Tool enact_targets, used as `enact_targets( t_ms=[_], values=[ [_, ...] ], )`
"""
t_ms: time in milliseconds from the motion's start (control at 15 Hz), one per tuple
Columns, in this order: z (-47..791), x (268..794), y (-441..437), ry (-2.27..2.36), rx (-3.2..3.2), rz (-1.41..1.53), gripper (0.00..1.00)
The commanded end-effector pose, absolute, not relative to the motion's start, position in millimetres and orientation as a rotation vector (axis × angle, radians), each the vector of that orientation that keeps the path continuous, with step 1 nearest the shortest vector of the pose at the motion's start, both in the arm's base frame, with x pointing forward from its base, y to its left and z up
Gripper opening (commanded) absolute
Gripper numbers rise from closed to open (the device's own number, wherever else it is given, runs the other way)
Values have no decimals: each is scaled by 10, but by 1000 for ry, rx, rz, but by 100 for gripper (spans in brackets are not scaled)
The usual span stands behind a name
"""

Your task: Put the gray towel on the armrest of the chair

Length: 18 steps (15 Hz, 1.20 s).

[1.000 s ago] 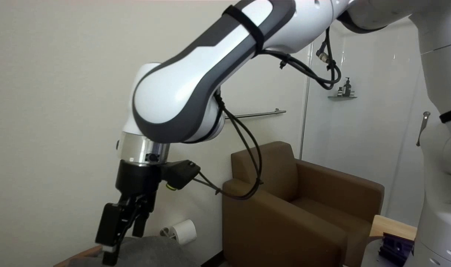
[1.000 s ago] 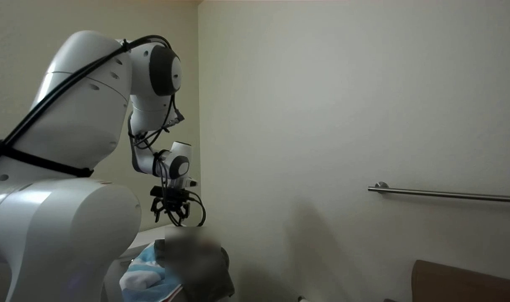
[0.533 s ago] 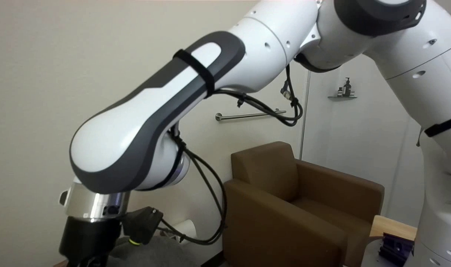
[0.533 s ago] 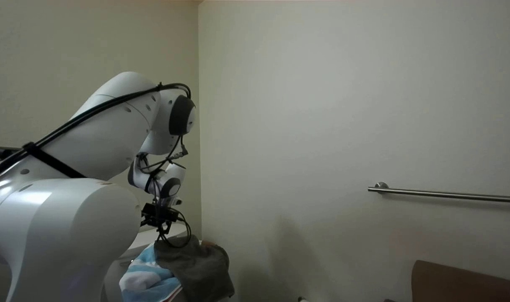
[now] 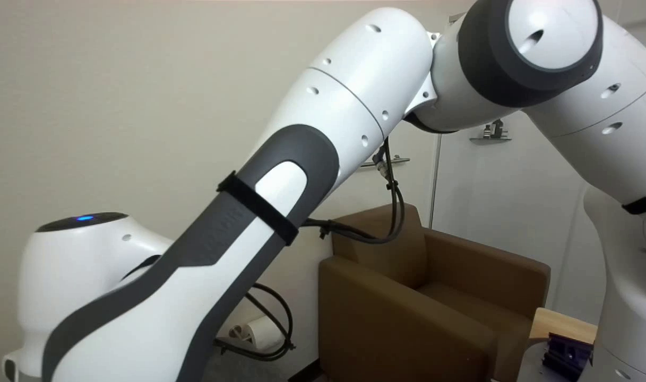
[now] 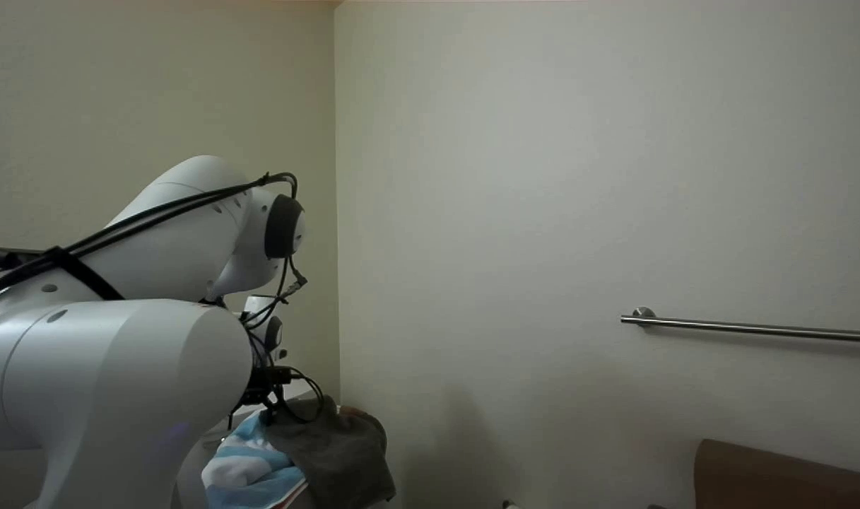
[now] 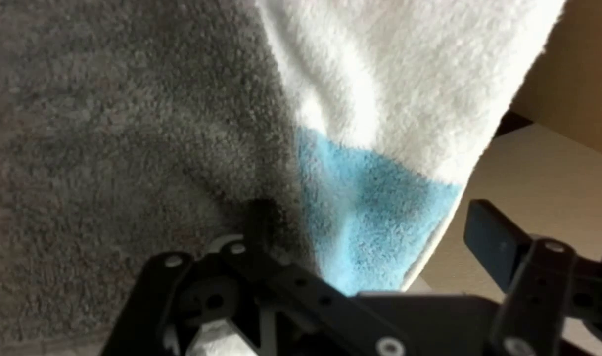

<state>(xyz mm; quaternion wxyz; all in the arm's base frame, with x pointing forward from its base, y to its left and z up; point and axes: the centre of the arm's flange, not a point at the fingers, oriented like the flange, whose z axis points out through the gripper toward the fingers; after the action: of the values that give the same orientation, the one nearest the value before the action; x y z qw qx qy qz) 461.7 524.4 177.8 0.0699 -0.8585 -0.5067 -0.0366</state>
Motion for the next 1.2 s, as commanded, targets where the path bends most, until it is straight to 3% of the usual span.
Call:
enact_targets(
  t_ms=[0, 267, 733, 1133],
  values=[
    [1999, 4635, 5466, -1592, -2719, -301, 100],
    [2177, 4740, 5473, -1548, -2870, -401, 100],
    [1935, 4895, 5037, -1374, -3009, -160, 100],
    [1796, 4927, 5010, -1329, -2881, -217, 100]
  ],
)
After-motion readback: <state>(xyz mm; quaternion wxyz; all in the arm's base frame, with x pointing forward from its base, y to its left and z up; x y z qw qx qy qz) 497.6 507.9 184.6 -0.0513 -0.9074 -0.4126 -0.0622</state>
